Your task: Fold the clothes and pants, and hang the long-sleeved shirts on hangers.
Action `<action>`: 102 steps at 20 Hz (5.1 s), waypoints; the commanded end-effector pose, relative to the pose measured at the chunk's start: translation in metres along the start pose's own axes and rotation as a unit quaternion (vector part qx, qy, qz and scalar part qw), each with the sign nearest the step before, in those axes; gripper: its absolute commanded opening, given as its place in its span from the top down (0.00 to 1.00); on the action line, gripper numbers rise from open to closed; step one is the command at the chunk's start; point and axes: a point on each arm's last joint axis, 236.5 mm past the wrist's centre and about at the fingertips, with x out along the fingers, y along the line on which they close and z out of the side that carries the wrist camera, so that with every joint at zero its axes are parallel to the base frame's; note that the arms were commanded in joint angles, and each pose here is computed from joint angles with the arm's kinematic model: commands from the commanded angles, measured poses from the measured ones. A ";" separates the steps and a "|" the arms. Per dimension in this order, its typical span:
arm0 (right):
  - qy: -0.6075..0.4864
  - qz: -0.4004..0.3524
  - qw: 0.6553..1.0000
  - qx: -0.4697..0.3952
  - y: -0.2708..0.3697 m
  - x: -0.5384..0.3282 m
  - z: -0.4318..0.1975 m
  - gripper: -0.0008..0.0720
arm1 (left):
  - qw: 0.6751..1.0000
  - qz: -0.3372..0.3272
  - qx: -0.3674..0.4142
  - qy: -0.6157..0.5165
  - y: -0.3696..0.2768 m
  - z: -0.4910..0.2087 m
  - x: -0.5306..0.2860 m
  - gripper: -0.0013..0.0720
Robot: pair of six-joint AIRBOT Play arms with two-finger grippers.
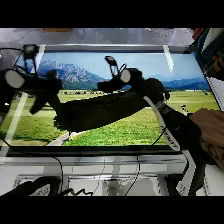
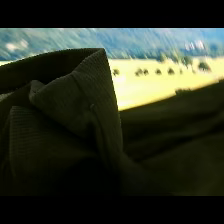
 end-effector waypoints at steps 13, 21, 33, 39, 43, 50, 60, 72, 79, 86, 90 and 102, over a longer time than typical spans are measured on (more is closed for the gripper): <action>0.067 -0.052 0.994 0.066 -0.096 -0.041 -0.019 0.96 | 0.940 -0.126 0.288 0.132 -0.199 -0.156 0.139 0.85; 0.072 -0.060 0.992 0.085 -0.118 -0.051 -0.021 0.96 | 0.973 -0.043 0.223 0.034 -0.106 -0.061 0.078 0.25; 0.074 -0.062 0.991 0.091 -0.124 -0.054 -0.022 0.96 | 0.986 -0.041 -0.118 0.107 0.057 -0.145 0.065 0.26; 0.073 -0.058 0.991 0.092 -0.122 -0.054 -0.021 0.96 | 0.945 -0.131 -0.273 0.127 0.043 -0.168 0.107 0.26; 0.073 -0.057 0.991 0.092 -0.122 -0.054 -0.021 0.96 | 0.920 -0.189 -0.323 0.115 0.025 -0.162 0.131 0.43; 0.072 -0.059 0.991 0.091 -0.123 -0.054 -0.021 0.96 | 0.931 -0.214 -0.270 0.123 0.004 -0.170 0.141 0.95; 0.097 -0.075 0.991 0.055 -0.148 -0.065 -0.032 0.96 | 0.960 -0.175 -0.102 0.195 0.020 -0.111 0.045 0.95; 0.094 -0.060 0.992 0.060 -0.141 -0.064 -0.030 0.96 | 0.962 0.137 -0.034 0.236 0.110 -0.077 -0.091 0.95; 0.088 -0.059 0.993 0.059 -0.139 -0.063 -0.027 0.96 | 0.965 0.111 0.037 0.235 0.062 -0.067 -0.078 0.95; 0.060 -0.035 0.997 0.029 -0.096 -0.034 -0.018 0.96 | 0.992 0.104 0.064 0.022 0.025 0.041 -0.076 0.95; 0.015 -0.025 1.000 -0.006 -0.059 -0.017 0.000 0.96 | 0.994 0.095 0.046 0.010 0.013 0.049 -0.060 0.95; -0.124 0.092 0.988 -0.020 0.092 0.058 0.025 0.96 | 0.987 0.138 -0.074 0.027 0.077 0.039 -0.045 0.95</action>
